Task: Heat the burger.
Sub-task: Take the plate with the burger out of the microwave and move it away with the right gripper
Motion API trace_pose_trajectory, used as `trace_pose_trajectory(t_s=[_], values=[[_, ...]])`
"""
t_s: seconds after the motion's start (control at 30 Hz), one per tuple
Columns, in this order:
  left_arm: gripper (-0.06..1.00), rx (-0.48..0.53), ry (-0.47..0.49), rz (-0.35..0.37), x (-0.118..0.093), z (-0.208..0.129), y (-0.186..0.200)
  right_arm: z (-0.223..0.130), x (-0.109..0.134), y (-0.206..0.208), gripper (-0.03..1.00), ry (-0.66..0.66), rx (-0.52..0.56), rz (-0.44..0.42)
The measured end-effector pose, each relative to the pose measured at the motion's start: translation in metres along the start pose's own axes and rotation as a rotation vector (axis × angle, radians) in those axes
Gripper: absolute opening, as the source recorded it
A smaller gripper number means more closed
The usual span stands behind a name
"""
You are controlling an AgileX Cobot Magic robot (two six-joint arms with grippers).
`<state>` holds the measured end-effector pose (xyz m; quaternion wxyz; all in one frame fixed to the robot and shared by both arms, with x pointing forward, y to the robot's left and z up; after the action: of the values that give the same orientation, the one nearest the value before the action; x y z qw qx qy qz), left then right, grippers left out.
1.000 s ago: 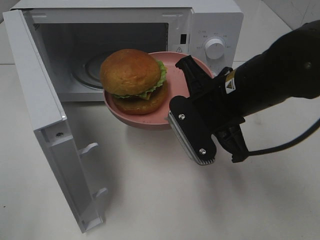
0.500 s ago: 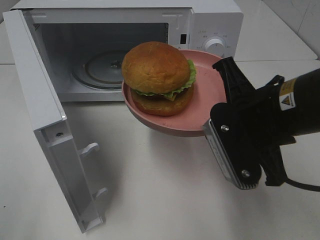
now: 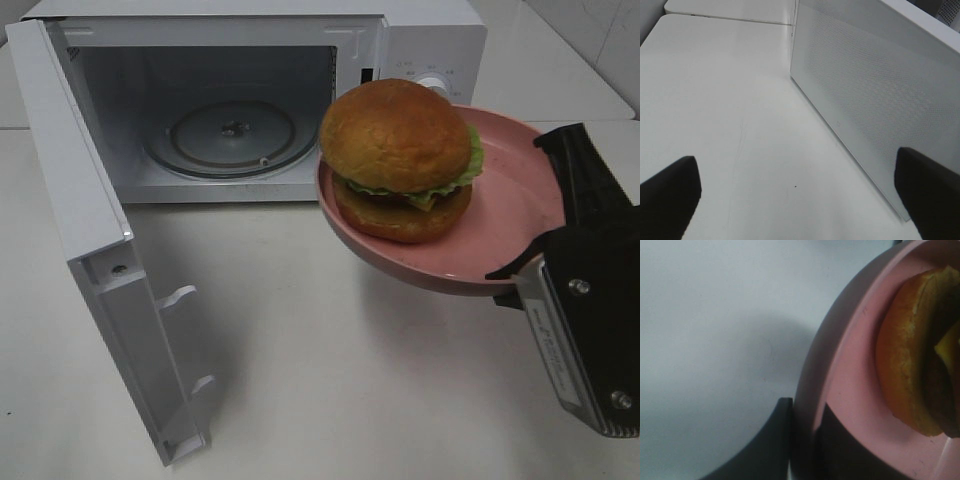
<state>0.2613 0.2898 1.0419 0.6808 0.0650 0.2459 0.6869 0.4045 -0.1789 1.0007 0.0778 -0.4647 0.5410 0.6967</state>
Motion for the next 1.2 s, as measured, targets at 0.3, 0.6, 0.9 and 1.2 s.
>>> trace_pose_trajectory(t_s=[0.3, 0.6, 0.9, 1.2], values=[[0.97, 0.000, 0.000, 0.000, 0.000, 0.000, 0.000, -0.017, 0.008, 0.017, 0.11, -0.138, 0.131, 0.025], [0.97, 0.000, 0.000, 0.000, 0.000, 0.000, 0.000, -0.040, 0.016, 0.023, 0.11, -0.331, 0.339, 0.038], [0.97, 0.000, 0.000, 0.000, 0.000, 0.000, 0.000, -0.053, 0.021, 0.029, 0.11, -0.531, 0.468, 0.012], [0.97, 0.000, 0.000, 0.000, 0.000, 0.000, 0.000, -0.063, 0.035, 0.018, 0.11, -0.738, 0.646, 0.080]])
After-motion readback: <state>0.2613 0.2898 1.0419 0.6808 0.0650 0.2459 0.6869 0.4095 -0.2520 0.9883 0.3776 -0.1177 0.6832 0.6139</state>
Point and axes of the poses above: a point on each arm's last joint axis where the gripper is mounted, y pointing back along that axis away from the gripper, x along the wrist's bending axis when the last joint is at zero, z = x × y, the point moved 3 cm from there along -y, pointing out along that axis toward the gripper, and after that the axes turned 12 degrees about y, right-handed, at the moved point
